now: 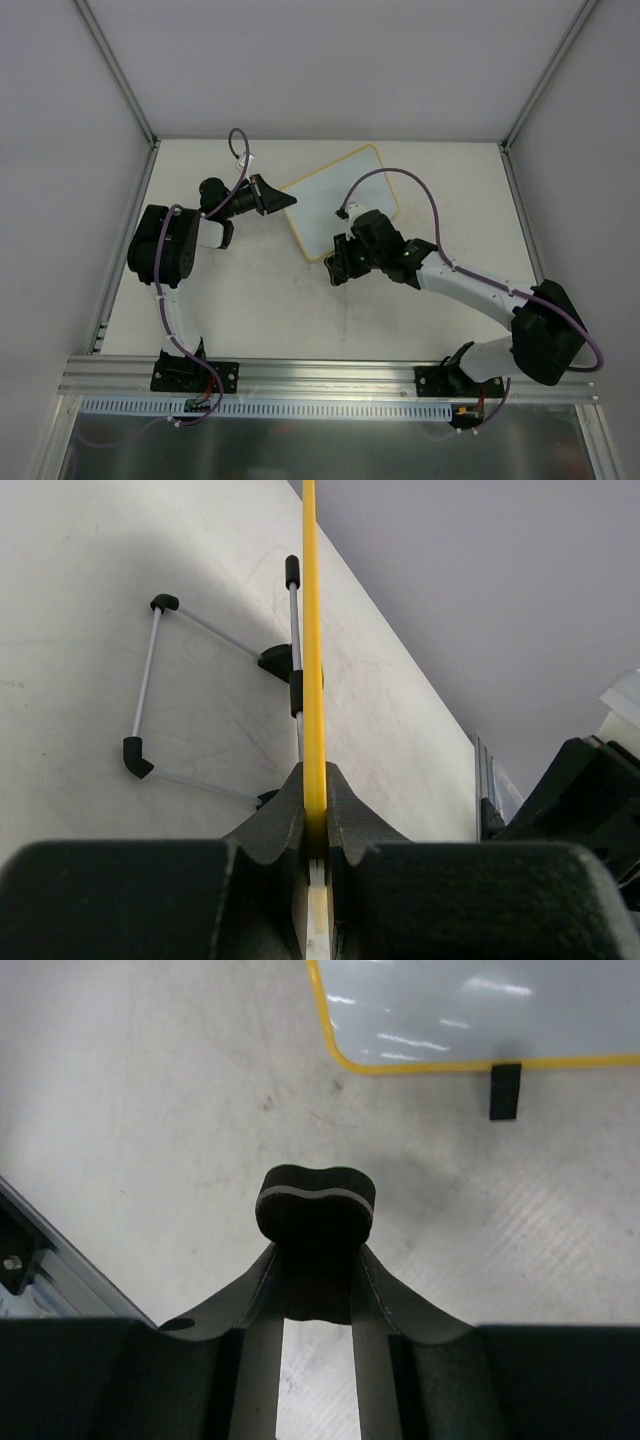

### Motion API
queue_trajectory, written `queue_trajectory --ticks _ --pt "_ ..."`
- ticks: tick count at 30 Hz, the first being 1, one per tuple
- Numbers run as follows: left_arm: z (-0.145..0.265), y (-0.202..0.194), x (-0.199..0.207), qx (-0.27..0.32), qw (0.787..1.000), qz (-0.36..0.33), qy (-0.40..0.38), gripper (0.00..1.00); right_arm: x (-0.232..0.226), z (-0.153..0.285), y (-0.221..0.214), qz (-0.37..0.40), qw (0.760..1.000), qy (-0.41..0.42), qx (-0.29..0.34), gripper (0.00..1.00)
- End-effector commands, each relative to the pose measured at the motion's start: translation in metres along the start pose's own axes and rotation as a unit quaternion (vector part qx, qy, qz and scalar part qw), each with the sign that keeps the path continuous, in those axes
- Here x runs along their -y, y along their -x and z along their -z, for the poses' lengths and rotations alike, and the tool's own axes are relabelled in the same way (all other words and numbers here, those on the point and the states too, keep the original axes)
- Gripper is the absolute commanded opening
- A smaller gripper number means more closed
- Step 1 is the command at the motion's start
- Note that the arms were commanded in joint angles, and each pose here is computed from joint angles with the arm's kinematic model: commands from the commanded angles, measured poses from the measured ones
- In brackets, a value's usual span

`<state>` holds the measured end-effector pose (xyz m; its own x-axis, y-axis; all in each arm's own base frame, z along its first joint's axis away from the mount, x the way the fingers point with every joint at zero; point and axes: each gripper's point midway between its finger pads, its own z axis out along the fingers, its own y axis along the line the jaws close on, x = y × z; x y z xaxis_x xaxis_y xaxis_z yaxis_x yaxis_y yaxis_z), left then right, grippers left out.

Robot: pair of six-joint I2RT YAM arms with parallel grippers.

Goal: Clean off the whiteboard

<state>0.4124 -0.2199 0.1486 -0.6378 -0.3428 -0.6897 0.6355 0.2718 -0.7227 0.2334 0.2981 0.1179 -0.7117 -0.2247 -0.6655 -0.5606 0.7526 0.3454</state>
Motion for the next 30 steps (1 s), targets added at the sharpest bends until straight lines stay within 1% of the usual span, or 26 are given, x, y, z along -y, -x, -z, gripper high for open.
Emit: queue_trajectory --ticks 1,3,8,13,14,16,19,20,22,23,25,26,29,30 --pt "-0.003 0.007 0.028 -0.009 0.996 -0.06 -0.06 0.0 0.03 0.017 -0.034 0.016 0.995 -0.077 -0.063 0.0" --pt "-0.002 0.008 0.027 -0.007 0.997 -0.059 -0.057 0.0 0.05 0.024 -0.047 0.015 0.989 -0.126 -0.072 0.0" --pt "-0.002 0.011 0.024 0.0 0.997 -0.056 -0.05 0.0 0.074 0.032 -0.069 -0.019 0.982 -0.166 -0.088 0.01" --pt "-0.003 0.015 0.024 0.004 0.997 -0.056 -0.047 0.0 0.099 0.032 -0.086 -0.049 0.973 -0.193 -0.117 0.09" --pt "-0.003 0.015 0.025 0.004 0.997 -0.056 -0.047 0.0 0.101 0.031 -0.088 -0.05 0.972 -0.194 -0.123 0.12" --pt "-0.003 0.015 0.025 0.005 0.997 -0.056 -0.046 0.0 0.105 0.027 -0.091 -0.049 0.969 -0.199 -0.137 0.15" --pt "-0.001 0.016 0.025 0.005 0.997 -0.057 -0.045 0.0 0.107 0.022 -0.095 -0.048 0.966 -0.203 -0.155 0.23" --pt "-0.001 0.016 0.025 0.006 0.997 -0.059 -0.043 0.0 0.107 0.02 -0.095 -0.05 0.965 -0.203 -0.156 0.27" --pt "-0.001 0.017 0.024 0.006 0.997 -0.059 -0.042 0.0 0.108 0.019 -0.096 -0.049 0.964 -0.205 -0.16 0.33" --pt "-0.001 0.016 0.024 0.006 0.997 -0.057 -0.041 0.02 0.108 0.019 -0.096 -0.049 0.964 -0.206 -0.16 0.37" --pt "0.0 0.017 0.025 0.006 0.997 -0.061 -0.044 0.07 0.11 0.02 -0.095 -0.048 0.963 -0.212 -0.156 0.43" --pt "0.0 0.017 0.025 0.005 0.997 -0.06 -0.044 0.08 0.111 0.02 -0.095 -0.048 0.963 -0.214 -0.156 0.47" --pt "0.0 0.018 0.024 0.008 0.997 -0.061 -0.042 0.11 0.112 0.023 -0.092 -0.048 0.963 -0.218 -0.148 0.53" --pt "0.0 0.018 0.025 0.007 0.997 -0.061 -0.042 0.15 0.111 0.024 -0.09 -0.048 0.964 -0.219 -0.143 0.53"
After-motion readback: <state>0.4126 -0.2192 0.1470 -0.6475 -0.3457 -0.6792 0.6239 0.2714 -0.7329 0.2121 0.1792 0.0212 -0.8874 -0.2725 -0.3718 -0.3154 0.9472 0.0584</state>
